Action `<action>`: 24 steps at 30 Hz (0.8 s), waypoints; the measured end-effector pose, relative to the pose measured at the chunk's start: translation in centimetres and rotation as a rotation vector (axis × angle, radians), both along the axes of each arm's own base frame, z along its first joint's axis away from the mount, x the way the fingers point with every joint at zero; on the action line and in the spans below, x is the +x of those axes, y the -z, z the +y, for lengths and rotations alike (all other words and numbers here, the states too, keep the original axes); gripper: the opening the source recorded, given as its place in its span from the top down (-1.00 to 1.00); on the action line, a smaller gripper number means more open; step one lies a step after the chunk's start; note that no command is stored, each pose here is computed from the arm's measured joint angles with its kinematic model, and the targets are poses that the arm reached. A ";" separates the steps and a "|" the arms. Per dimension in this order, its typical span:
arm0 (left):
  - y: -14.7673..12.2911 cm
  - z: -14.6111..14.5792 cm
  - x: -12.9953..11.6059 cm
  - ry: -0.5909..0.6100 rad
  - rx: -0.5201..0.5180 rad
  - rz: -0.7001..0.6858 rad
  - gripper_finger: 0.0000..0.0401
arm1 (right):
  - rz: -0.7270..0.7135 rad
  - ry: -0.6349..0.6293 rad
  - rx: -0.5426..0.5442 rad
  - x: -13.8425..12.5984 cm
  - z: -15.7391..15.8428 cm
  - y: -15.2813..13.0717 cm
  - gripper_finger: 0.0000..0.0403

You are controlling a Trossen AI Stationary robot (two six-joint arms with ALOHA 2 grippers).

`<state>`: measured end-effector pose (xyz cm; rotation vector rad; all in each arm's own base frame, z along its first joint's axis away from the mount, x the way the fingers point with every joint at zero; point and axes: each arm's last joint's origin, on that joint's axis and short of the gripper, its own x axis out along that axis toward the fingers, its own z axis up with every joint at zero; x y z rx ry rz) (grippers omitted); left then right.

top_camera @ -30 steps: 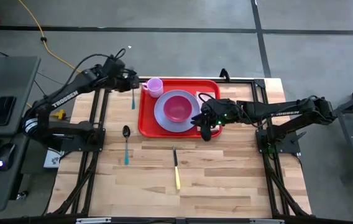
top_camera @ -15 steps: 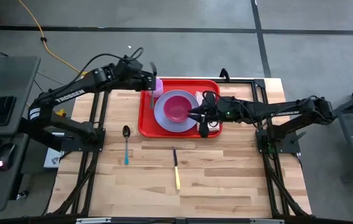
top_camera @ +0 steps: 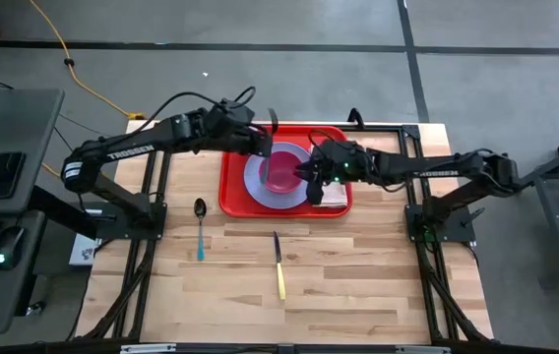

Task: Set up tray
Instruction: Put the blue fork on the white napkin

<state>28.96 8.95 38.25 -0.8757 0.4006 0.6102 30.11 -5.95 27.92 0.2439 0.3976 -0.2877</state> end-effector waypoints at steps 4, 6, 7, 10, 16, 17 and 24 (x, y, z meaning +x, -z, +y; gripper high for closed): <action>-0.3 -0.7 0.2 0.006 0.000 -0.016 0.95 | -0.039 0.011 -0.007 -0.1 -1.3 -0.3 0.61; -0.3 -1.1 0.3 0.015 -0.003 -0.011 0.93 | -0.097 -0.002 0.021 -0.1 -2.1 -0.8 0.61; -0.3 -1.1 0.3 0.015 -0.003 -0.012 0.93 | -0.127 -0.018 0.041 -0.2 -2.5 -1.0 0.61; -0.4 -1.3 0.4 0.021 -0.001 -0.023 0.95 | -0.217 -0.081 0.096 0.0 -3.3 -1.5 0.60; -0.5 -1.6 0.6 0.035 0.003 -0.043 0.93 | -0.253 -0.160 0.148 0.5 -4.2 -1.1 0.44; -0.6 -1.6 0.6 0.035 0.004 -0.046 0.92 | -0.250 -0.156 0.165 0.6 -4.2 -1.0 0.39; -0.8 -1.6 0.8 0.060 0.010 -0.076 0.95 | -0.249 -0.195 0.197 1.1 -4.3 -0.3 0.10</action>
